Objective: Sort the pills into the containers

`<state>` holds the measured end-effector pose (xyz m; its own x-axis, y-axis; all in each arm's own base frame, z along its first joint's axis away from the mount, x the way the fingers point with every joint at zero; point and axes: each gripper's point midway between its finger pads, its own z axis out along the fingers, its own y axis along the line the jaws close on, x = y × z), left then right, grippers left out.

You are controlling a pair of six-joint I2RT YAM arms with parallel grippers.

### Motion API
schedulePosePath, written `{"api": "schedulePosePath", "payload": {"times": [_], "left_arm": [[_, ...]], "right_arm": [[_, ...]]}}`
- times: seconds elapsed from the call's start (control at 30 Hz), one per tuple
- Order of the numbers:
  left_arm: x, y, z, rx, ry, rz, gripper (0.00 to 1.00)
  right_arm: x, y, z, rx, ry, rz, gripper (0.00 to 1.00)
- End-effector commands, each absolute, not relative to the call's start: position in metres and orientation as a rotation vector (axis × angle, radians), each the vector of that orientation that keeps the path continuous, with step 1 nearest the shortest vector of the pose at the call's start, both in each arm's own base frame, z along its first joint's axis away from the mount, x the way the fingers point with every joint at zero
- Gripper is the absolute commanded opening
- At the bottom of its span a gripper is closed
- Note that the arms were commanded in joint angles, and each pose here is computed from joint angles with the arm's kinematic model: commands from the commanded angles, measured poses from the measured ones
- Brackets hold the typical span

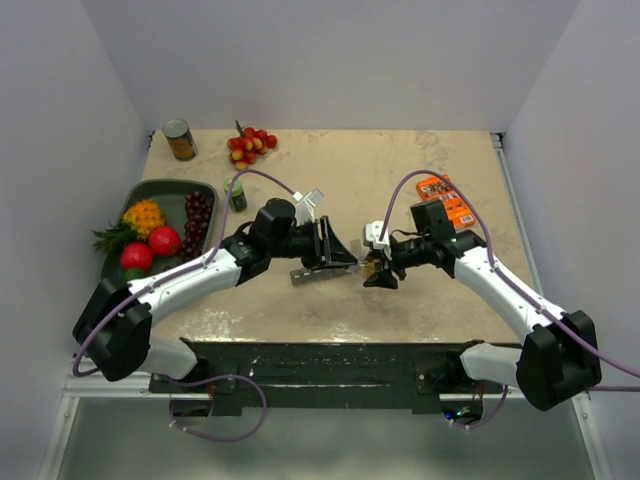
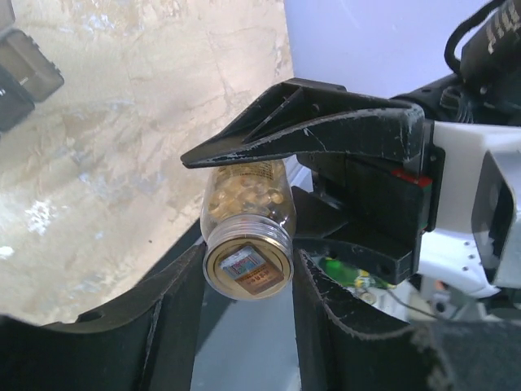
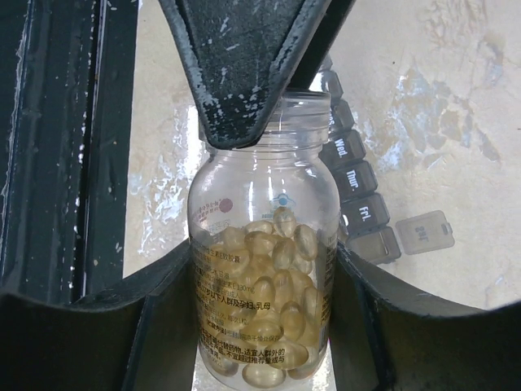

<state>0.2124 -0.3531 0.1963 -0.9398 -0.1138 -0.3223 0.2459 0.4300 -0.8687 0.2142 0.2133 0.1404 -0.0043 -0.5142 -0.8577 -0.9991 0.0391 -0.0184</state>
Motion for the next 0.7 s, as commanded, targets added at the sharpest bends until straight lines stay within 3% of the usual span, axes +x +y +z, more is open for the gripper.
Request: {"api": "schedulePosePath", "payload": {"times": [0.0,0.03,0.2,0.3,0.53,0.67], "left_arm": [[0.202,-0.359,0.227,-0.044,2.349,-1.704,0.27],[0.200,-0.360,0.230,-0.020,2.334,-1.731,0.44],[0.198,-0.352,0.231,0.038,2.250,-1.812,0.74],[0.201,-0.340,0.230,0.063,2.213,-1.779,0.87],[0.217,-0.303,0.221,0.255,2.177,-1.500,0.91],[0.213,-0.291,0.234,0.675,1.917,-1.278,0.92]], "right_arm": [[0.222,0.219,0.160,-1.541,1.514,0.842,0.00],[0.222,0.219,0.160,-1.538,1.519,0.844,0.00],[0.223,0.218,0.162,-1.534,1.515,0.839,0.00],[0.222,0.218,0.162,-1.534,1.513,0.842,0.00],[0.222,0.218,0.163,-1.532,1.514,0.841,0.00],[0.221,0.218,0.163,-1.532,1.507,0.848,0.00]]}}
